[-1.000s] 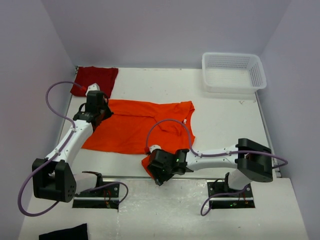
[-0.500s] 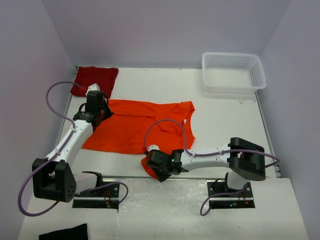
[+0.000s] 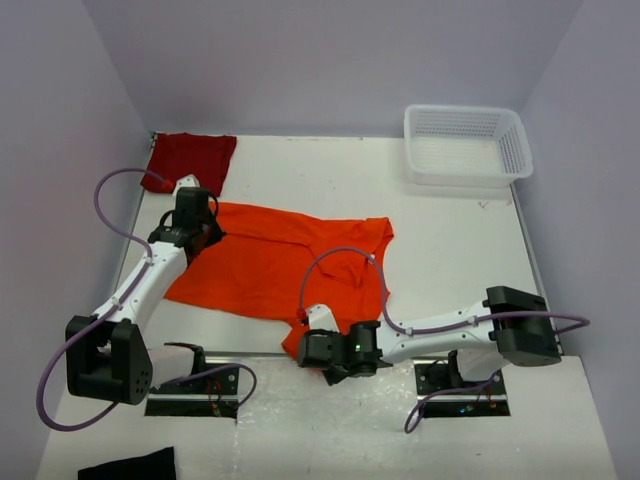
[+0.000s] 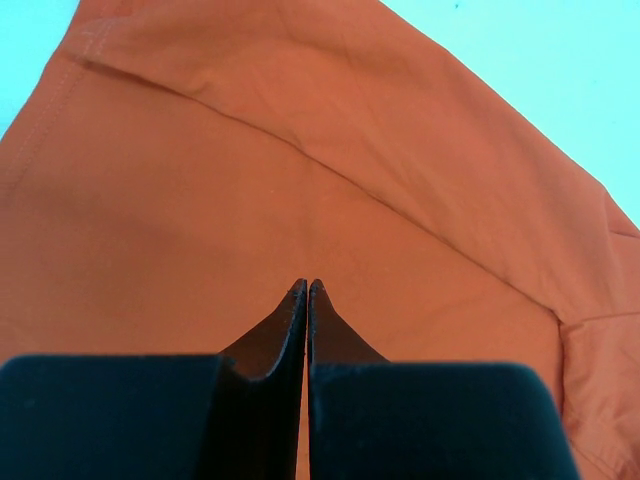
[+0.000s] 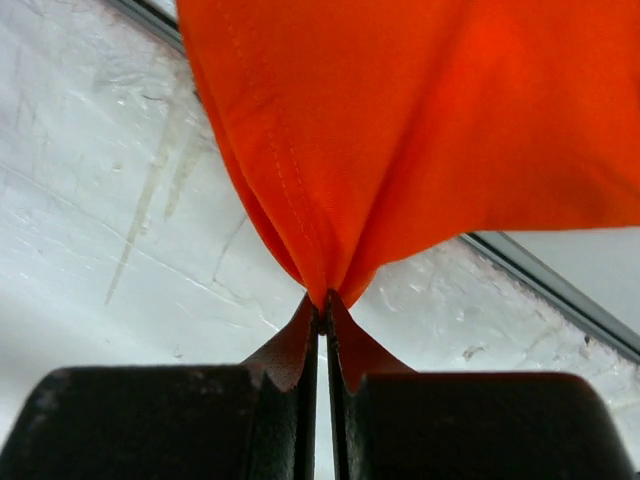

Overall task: Fold and stack the t-shirts
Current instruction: Fold the flattened tshirt in 1/3 of the way

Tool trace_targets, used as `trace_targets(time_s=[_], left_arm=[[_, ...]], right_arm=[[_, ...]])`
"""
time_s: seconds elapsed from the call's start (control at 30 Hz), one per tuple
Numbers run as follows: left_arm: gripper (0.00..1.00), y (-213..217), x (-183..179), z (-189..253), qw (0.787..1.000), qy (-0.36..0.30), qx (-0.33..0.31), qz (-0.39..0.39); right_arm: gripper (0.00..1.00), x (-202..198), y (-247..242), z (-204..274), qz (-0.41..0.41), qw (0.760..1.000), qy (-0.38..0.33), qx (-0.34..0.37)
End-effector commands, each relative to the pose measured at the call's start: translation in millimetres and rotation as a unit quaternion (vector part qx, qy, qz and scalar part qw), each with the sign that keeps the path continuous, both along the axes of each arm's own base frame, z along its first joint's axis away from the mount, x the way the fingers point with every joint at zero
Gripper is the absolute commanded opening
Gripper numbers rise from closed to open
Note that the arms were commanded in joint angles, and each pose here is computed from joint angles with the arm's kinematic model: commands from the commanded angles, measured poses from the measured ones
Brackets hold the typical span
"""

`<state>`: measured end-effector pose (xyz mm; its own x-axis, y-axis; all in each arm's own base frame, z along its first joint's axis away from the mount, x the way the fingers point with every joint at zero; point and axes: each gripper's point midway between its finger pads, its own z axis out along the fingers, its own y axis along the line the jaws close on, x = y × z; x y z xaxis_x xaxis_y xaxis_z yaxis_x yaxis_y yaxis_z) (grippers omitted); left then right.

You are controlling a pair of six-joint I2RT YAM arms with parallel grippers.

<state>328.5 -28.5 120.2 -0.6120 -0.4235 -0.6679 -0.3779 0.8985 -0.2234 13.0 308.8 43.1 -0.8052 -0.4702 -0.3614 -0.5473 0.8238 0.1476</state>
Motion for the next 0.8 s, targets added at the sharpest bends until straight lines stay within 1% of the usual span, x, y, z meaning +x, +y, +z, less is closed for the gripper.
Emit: trace_targets(time_s=[0.0,0.17,0.23,0.37,0.4,0.43,0.47,0.53,0.6,0.63,0.67,0.7,0.77], left_arm=[[0.00,6,-3,7,1.000,-0.006,0.014,0.013],[0.00,-1,-1,10,1.000,-0.010,-0.003,0.007],[0.00,-2,-1,10,1.000,-0.009,-0.004,0.006],[0.00,-2,1,11,1.000,-0.010,-0.002,0.006],[0.00,-2,2,10,1.000,-0.008,-0.002,0.006],[0.00,-3,3,10,1.000,-0.007,-0.003,0.005],[0.00,-4,3,9,1.000,-0.007,-0.003,0.004],[0.00,-6,4,7,1.000,-0.004,-0.004,0.004],[0.00,-8,6,4,1.000,0.002,-0.004,-0.001],[0.00,-10,7,4,1.000,0.000,-0.003,-0.006],[0.00,-11,7,3,1.000,0.002,-0.002,-0.009],[0.00,-12,8,1,1.000,0.005,0.000,-0.013],[0.00,-15,10,2,1.000,0.003,0.001,-0.018]], right_arm=[[0.00,4,-29,3,-0.073,0.997,-0.007,-0.008],[0.00,-1,-57,-12,-0.100,0.995,0.002,-0.023],[0.00,-7,-61,-14,-0.106,0.994,0.008,-0.021],[0.00,-21,-60,-13,-0.092,0.996,0.011,-0.018],[0.04,-24,-58,-12,-0.081,0.996,0.009,-0.019],[0.18,-28,-56,-9,-0.069,0.997,0.004,-0.018],[0.26,-30,-50,-2,-0.065,0.998,-0.002,-0.014],[0.34,-29,-45,5,-0.057,0.998,-0.025,-0.019],[0.41,-27,-39,21,-0.053,0.998,-0.040,-0.019],[0.47,-22,-30,34,-0.059,0.997,-0.054,-0.007],[0.52,-18,-37,38,-0.060,0.996,-0.066,-0.022],[0.59,-10,-37,44,-0.062,0.995,-0.079,-0.023],[0.64,8,-37,54,-0.074,0.992,-0.101,-0.021]])
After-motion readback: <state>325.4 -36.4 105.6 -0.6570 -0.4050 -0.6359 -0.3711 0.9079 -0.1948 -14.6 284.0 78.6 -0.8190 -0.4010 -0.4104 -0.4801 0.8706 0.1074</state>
